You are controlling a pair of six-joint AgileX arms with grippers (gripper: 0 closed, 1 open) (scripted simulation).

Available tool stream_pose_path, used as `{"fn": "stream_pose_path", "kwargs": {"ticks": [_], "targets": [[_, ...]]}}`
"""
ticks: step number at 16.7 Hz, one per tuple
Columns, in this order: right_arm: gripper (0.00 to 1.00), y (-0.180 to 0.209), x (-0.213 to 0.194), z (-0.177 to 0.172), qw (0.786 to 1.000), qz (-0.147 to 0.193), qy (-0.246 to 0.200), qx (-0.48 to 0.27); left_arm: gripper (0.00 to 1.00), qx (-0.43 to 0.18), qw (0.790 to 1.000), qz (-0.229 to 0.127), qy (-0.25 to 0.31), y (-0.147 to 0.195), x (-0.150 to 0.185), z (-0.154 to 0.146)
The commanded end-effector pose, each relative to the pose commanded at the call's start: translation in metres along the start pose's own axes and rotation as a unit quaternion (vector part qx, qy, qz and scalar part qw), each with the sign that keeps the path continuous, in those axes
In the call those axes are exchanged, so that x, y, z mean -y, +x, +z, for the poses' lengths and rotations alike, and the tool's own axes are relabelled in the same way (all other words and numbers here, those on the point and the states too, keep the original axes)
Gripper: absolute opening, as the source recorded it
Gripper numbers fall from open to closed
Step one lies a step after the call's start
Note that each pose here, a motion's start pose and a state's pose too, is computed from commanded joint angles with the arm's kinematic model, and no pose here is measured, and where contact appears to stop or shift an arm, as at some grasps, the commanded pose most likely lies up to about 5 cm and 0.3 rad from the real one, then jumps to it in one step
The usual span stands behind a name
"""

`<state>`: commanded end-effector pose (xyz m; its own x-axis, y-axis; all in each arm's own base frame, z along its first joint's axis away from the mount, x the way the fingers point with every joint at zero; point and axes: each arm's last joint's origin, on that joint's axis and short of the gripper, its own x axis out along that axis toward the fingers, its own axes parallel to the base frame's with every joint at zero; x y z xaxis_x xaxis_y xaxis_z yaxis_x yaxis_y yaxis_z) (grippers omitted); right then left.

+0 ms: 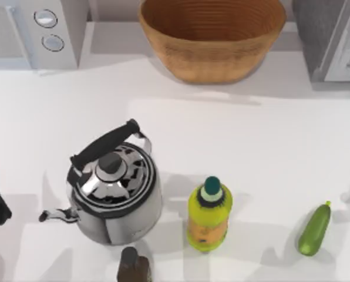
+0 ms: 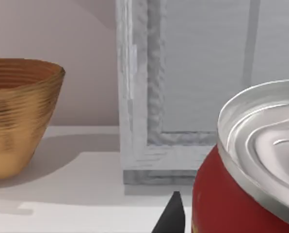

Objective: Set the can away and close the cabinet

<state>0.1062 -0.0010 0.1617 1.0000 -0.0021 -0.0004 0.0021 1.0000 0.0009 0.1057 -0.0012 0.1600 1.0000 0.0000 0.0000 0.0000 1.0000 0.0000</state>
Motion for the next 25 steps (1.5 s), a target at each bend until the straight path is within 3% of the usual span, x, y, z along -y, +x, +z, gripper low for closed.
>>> {"fn": "stream_pose_path", "kwargs": {"ticks": [6, 10, 16, 21, 25], "targets": [[0.00, 0.000, 0.000, -0.001, 1.000, 0.002, 0.001, 0.000, 1.00, 0.000, 1.000, 0.000, 0.000, 0.000, 0.000, 0.000], [0.00, 0.001, -0.001, 0.025, 1.000, -0.001, 0.000, -0.012, 1.00, 0.000, 1.000, 0.000, 0.000, 0.000, 0.000, 0.000], [0.00, 0.021, -0.006, 0.137, 1.000, -0.010, -0.002, -0.022, 1.00, 0.000, 1.000, 0.000, 0.000, 0.000, 0.000, 0.000], [0.00, 0.062, -0.017, 0.254, 1.000, -0.010, 0.001, -0.002, 1.00, 0.000, 1.000, 0.000, 0.000, 0.000, 0.000, 0.000], [0.00, 0.102, -0.031, 0.317, 1.000, -0.006, 0.003, 0.007, 1.00, 0.000, 1.000, 0.000, 0.000, 0.000, 0.000, 0.000]]}}
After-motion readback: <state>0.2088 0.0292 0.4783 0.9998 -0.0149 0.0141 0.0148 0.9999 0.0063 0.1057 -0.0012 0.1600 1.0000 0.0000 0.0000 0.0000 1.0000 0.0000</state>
